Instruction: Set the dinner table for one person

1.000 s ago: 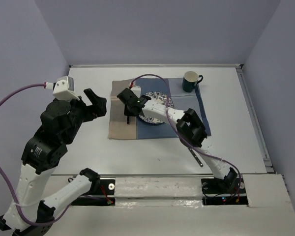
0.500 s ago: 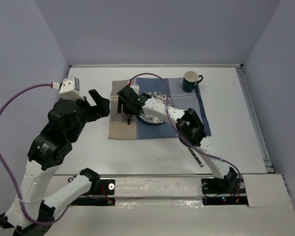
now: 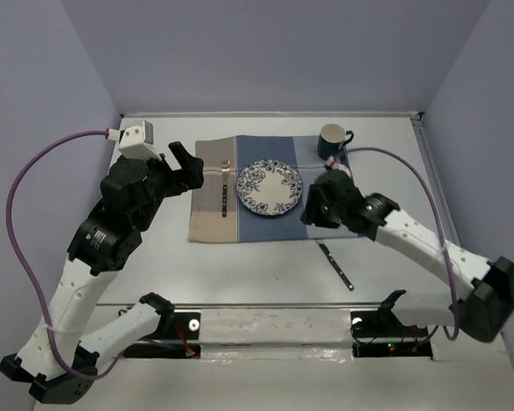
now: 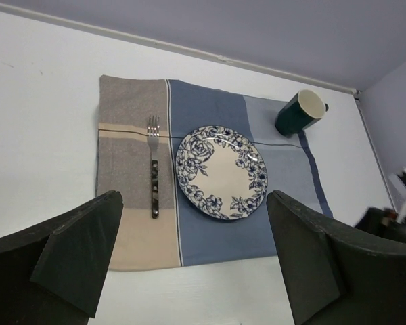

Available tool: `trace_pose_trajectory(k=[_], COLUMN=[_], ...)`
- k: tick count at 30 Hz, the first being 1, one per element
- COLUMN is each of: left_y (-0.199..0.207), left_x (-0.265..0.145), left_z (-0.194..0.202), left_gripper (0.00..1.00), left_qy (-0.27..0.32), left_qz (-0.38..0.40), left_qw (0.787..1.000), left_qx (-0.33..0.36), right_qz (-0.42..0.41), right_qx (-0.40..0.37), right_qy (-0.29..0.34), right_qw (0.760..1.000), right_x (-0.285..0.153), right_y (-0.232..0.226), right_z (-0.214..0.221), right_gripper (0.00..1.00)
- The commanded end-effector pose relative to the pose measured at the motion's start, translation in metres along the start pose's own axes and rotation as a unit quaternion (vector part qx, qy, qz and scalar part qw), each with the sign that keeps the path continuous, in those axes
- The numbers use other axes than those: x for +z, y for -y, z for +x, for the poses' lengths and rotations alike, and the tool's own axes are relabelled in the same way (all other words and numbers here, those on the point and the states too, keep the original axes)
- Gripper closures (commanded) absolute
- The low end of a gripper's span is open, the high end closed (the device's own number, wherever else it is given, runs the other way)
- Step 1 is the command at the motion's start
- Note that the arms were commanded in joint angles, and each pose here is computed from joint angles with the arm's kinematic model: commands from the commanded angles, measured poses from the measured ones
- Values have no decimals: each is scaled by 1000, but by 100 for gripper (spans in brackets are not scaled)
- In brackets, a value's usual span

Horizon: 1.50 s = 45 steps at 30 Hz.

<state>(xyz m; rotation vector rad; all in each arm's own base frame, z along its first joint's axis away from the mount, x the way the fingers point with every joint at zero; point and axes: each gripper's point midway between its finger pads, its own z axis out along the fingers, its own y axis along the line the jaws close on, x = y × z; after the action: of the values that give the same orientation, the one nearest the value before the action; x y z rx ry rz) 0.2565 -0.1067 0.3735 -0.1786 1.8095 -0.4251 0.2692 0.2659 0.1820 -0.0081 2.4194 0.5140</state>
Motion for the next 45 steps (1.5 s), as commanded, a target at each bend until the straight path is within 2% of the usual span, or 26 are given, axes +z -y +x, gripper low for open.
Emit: trace_pose_trajectory(k=[1,4,6,14,21,23,24,25,27,28,30,31,36,37,40,42,43,45], left_y=[13,18,23,33,31,32,34,34,35,36,35,35,32,30,25,22,21,21], left_x=[12,19,25,36,36,35,36,36,38,39,40,40,45,46,48,48,49,51], left_z=[-16,-13,-11,-4,-1,-1,0,0,0,1,3,4,13,14,13,12,11,9], left_gripper=[1,1,1,1,1,1,1,1,1,1,1,1,1,1,1,1,1,1], left_qy=[34,28,25,15,19,22,21,22,23,21,20,20,8,7,8,9,11,12], left_qz=[22,31,41,59,61,65,69,69,72,73,72,73,66,62,49,41,37,37], left_qw=[999,999,999,998,998,998,997,997,997,997,997,997,998,998,999,999,999,999], left_qx=[3,7,4,3,1,-2,-3,-4,-7,-7,-8,-10,-5,0,12,25,28,39], right_qz=[174,205,192,173,174,165,163,161,152,146,141,127,56,43,16,12,5,14], right_qx=[88,143,153,134,99,92,91,91,93,98,103,111,114,118,105,92,66,13], right_qy=[-124,-135,-151,-201,-253,-263,-268,-276,-287,-301,-310,-314,-325,-346,-333,-306,-267,-249], right_qw=[973,959,958,955,947,946,945,943,941,937,934,934,937,930,937,948,961,968], right_x=[-18,-46,-47,-18,0,2,1,-1,-4,-9,-17,-26,-74,-96,-131,-135,-135,-110], right_y=[132,169,171,166,167,163,162,162,159,158,156,150,116,109,88,81,74,75], right_z=[114,135,146,158,169,169,170,173,178,183,189,188,170,171,142,119,92,68], right_gripper=[45,34,30,31,41,51,51,61,69,77,88,98,100,100,100,100,100,100])
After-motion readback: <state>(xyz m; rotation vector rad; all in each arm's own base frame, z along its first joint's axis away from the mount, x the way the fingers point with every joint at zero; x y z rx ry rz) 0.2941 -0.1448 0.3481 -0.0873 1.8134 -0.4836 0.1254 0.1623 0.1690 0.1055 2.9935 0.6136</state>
